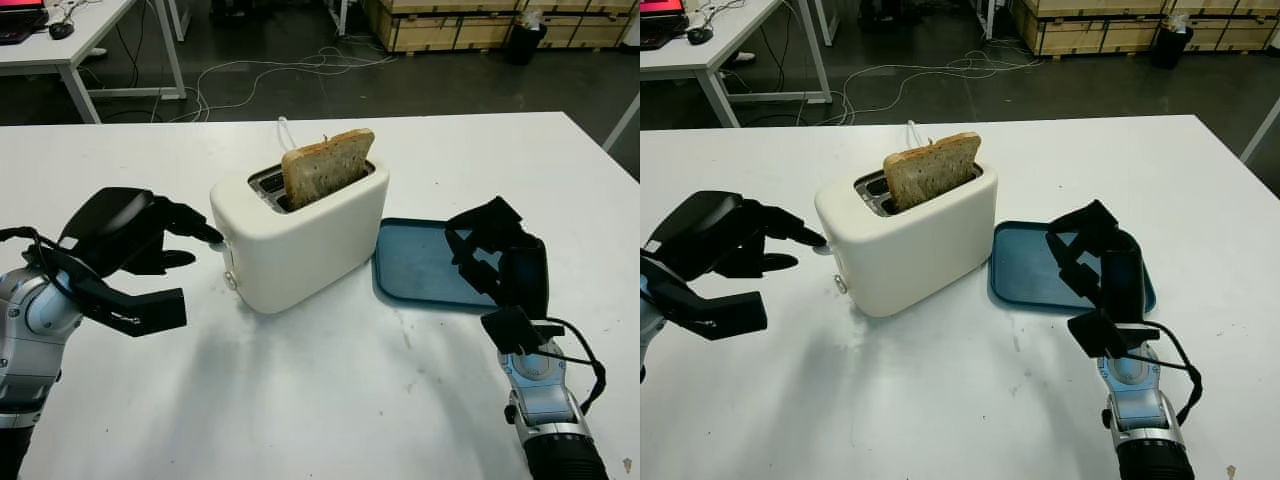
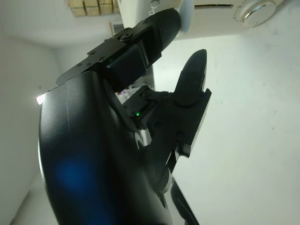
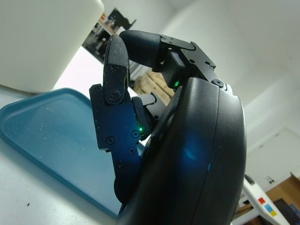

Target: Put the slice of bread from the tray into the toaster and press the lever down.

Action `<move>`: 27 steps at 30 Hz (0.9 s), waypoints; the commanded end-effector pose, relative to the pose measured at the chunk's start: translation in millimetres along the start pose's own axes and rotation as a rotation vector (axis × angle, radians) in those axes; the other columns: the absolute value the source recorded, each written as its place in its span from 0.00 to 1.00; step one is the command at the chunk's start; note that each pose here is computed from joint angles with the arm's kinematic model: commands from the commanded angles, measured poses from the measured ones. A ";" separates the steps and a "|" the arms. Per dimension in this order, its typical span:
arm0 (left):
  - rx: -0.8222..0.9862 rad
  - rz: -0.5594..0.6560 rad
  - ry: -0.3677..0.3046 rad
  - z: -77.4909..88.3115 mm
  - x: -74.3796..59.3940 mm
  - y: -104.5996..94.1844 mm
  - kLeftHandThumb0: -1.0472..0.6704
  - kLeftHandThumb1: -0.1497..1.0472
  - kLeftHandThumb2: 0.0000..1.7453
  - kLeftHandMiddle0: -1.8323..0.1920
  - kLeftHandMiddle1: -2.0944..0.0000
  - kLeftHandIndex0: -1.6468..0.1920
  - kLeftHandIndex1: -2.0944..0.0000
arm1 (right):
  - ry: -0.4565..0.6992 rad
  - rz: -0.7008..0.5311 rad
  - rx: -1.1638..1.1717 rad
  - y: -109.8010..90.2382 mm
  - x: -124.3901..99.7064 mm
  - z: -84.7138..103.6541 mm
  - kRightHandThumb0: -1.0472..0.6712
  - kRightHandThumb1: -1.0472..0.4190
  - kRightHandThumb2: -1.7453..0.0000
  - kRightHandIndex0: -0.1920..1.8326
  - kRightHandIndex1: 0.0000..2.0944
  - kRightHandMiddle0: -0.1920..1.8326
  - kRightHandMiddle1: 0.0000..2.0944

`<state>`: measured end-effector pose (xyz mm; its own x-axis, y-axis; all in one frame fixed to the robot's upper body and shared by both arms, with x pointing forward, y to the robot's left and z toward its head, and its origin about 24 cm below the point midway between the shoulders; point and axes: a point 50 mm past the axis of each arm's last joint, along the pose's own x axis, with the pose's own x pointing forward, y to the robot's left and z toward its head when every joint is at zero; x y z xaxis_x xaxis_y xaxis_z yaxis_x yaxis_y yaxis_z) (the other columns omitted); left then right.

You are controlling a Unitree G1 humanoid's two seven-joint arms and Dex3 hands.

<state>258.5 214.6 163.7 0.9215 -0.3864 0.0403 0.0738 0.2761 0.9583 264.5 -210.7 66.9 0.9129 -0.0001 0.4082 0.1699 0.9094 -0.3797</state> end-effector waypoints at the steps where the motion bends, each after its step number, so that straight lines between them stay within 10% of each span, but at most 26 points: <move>1: -0.012 0.002 0.005 -0.3 3.8 -2.5 0.56 0.75 0.06 0.36 0.35 0.27 1.00 | -0.020 -0.013 0.017 -1.8 0.4 1.3 0.45 0.09 0.84 0.51 0.83 0.37 0.83; 23: 0.110 -0.302 0.025 6.5 22.8 -61.1 0.52 0.80 0.03 0.32 0.39 0.27 1.00 | -0.025 0.015 0.023 -2.3 -0.8 3.4 0.44 0.09 0.83 0.52 0.83 0.37 0.83; 27: 0.142 -0.363 0.010 12.1 19.2 -70.6 0.53 0.77 0.00 0.36 0.30 0.15 0.96 | 0.086 0.041 0.019 13.8 39.6 -27.6 0.39 0.09 0.86 0.56 0.83 0.42 0.83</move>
<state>277.5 187.9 132.6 0.9079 -0.3952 -0.1395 0.1793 0.0655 0.9816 292.1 -213.9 47.3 0.9527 -0.0108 0.3037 0.1290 0.9193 -0.3719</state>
